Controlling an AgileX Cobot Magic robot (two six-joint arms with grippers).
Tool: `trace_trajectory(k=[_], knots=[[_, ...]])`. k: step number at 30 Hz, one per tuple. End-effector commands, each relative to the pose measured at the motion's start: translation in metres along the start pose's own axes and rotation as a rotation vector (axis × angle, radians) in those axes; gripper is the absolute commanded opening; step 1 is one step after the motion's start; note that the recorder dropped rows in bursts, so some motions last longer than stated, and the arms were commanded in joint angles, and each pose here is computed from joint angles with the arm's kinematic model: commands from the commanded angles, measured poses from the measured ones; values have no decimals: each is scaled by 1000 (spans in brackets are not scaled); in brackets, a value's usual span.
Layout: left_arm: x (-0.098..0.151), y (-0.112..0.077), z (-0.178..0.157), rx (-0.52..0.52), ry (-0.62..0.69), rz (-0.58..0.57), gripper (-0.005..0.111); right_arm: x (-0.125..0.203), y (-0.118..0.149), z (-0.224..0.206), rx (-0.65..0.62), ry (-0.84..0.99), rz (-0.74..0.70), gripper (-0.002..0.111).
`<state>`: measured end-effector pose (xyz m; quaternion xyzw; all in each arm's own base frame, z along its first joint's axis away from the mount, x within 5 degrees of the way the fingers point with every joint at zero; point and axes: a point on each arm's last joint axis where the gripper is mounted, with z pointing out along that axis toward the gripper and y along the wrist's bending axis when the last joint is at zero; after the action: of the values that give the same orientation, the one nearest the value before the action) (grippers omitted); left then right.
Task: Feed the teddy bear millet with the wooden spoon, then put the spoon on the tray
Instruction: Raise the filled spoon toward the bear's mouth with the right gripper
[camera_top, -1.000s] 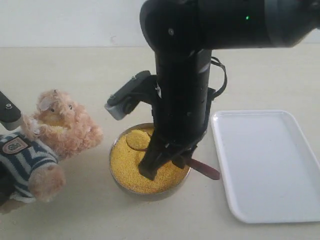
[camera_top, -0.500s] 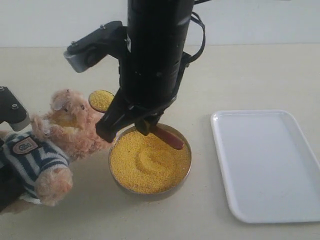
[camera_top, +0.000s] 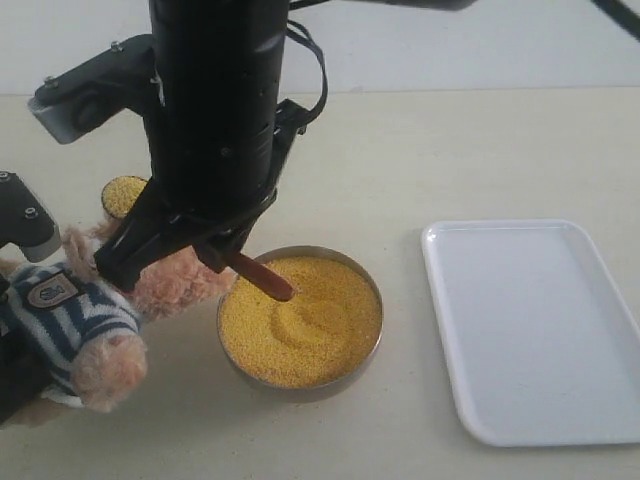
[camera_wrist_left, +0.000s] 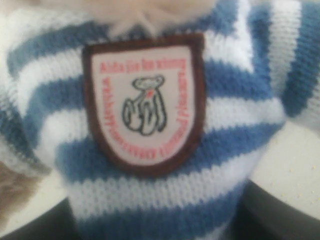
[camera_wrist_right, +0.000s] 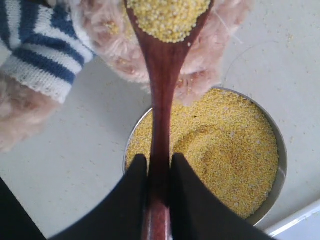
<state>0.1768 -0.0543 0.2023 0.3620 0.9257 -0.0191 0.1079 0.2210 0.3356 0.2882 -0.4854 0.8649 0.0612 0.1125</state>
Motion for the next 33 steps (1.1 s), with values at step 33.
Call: trace_trajectory(k=[33], knots=[[-4, -2, -2, 1, -48, -7, 4, -23, 34, 34, 529, 30, -367, 0]])
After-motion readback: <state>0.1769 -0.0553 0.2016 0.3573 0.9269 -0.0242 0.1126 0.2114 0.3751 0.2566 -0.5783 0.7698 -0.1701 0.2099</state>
